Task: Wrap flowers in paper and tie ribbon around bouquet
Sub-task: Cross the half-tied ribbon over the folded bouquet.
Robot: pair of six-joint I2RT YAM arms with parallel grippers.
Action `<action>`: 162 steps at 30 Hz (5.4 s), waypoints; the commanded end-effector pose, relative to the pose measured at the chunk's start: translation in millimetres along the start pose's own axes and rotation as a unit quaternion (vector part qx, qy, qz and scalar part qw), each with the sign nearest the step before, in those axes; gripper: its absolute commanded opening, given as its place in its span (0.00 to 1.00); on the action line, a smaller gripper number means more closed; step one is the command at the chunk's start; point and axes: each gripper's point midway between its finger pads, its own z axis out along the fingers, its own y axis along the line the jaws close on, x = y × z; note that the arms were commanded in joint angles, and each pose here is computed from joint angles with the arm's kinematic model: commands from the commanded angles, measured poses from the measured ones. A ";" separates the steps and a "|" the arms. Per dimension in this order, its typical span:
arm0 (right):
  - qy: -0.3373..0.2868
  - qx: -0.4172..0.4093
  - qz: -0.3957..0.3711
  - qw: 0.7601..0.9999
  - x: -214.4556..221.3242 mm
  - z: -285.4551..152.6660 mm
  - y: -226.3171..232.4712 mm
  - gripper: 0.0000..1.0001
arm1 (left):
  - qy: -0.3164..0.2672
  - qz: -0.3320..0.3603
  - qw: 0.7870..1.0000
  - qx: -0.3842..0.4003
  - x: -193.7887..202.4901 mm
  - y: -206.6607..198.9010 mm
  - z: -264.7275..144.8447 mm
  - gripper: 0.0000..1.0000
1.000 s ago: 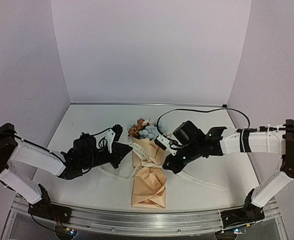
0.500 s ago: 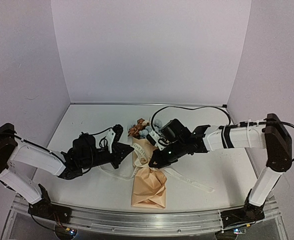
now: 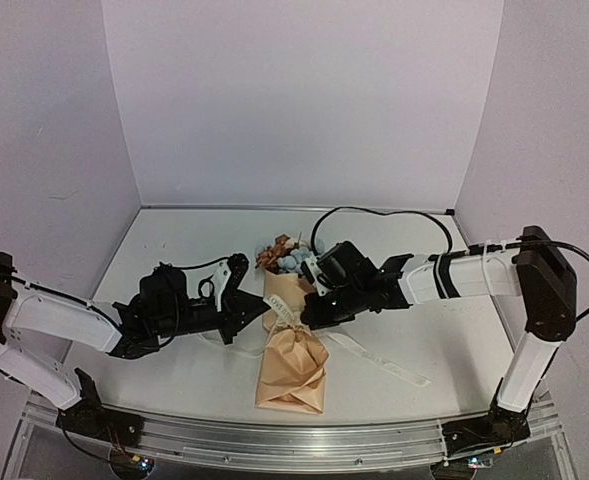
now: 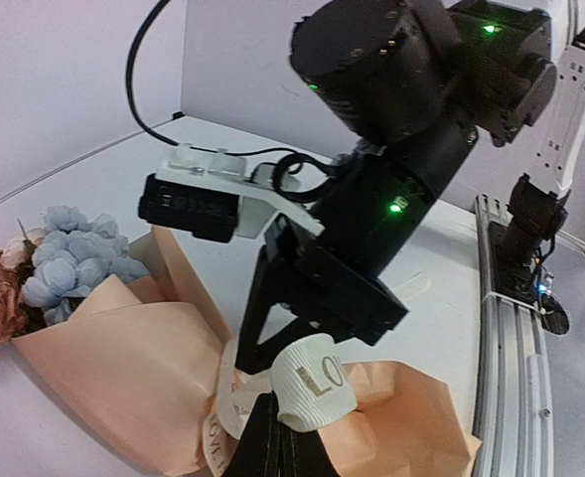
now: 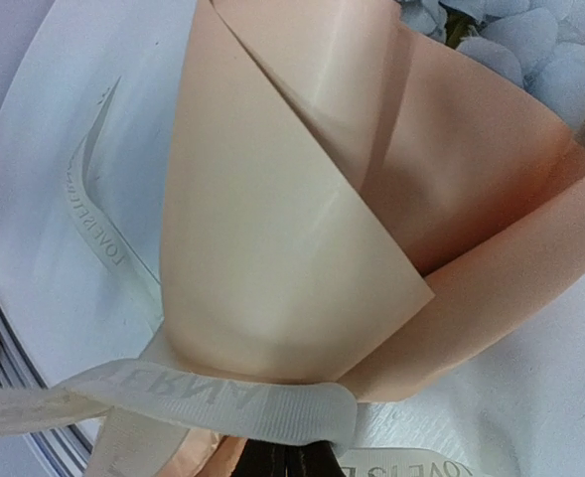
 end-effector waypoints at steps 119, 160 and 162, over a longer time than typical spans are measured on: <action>-0.030 -0.071 -0.166 0.983 24.6 -35.3 29.1 0.32 | 0.208 -0.003 0.976 0.068 55.0 16.0 52.6 0.03; -0.024 -0.023 -0.252 0.967 22.3 -12.7 11.4 0.10 | 0.210 -0.003 0.976 0.063 55.4 18.8 55.8 0.02; -0.026 -0.024 -0.252 0.967 20.4 -15.7 13.0 0.04 | 0.211 -0.003 0.975 0.063 55.9 18.9 56.1 0.02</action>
